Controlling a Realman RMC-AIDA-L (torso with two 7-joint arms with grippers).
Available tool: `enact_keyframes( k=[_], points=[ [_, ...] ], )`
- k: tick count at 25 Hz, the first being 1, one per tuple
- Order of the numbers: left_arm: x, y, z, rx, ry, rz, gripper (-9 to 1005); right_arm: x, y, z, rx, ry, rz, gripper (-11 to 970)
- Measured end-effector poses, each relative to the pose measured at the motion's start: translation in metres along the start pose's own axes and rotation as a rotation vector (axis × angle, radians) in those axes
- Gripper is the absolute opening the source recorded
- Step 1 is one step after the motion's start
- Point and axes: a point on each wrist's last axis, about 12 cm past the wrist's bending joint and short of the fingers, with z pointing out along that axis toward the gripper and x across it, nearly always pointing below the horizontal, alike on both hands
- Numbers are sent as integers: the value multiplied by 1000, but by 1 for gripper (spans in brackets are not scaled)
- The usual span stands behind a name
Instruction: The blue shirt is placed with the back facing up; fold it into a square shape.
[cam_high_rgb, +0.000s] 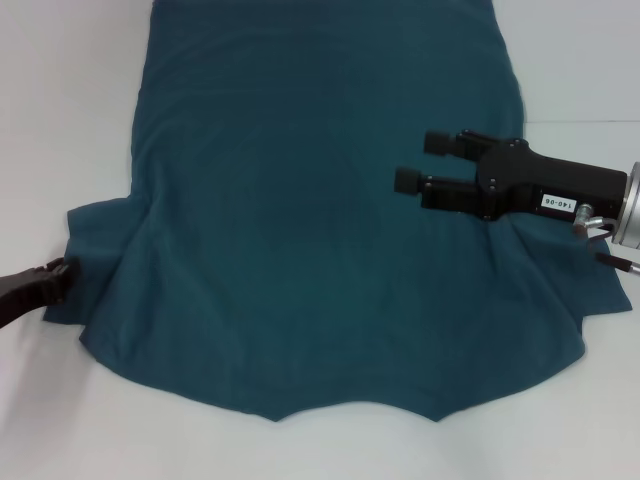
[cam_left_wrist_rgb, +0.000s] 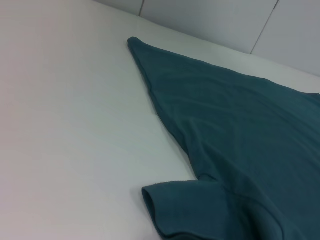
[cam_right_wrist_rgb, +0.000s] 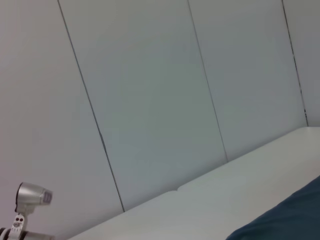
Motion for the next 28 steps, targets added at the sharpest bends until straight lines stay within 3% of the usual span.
enact_keyframes(
  k=[9, 13, 22, 28],
  points=[
    [-3, 1, 1, -7, -5, 6, -2, 2, 1, 1, -6, -8, 12, 914],
    [-7, 3, 2, -19, -7, 19, -2, 4, 2, 2, -6, -19, 23, 914],
    [-22, 23, 0, -174, -17, 72, -1, 6, 3, 4, -8, -27, 43, 914],
    [-30, 27, 2, -209, -29, 88, -1, 5, 3, 6, -13, -29, 43, 913]
  ],
)
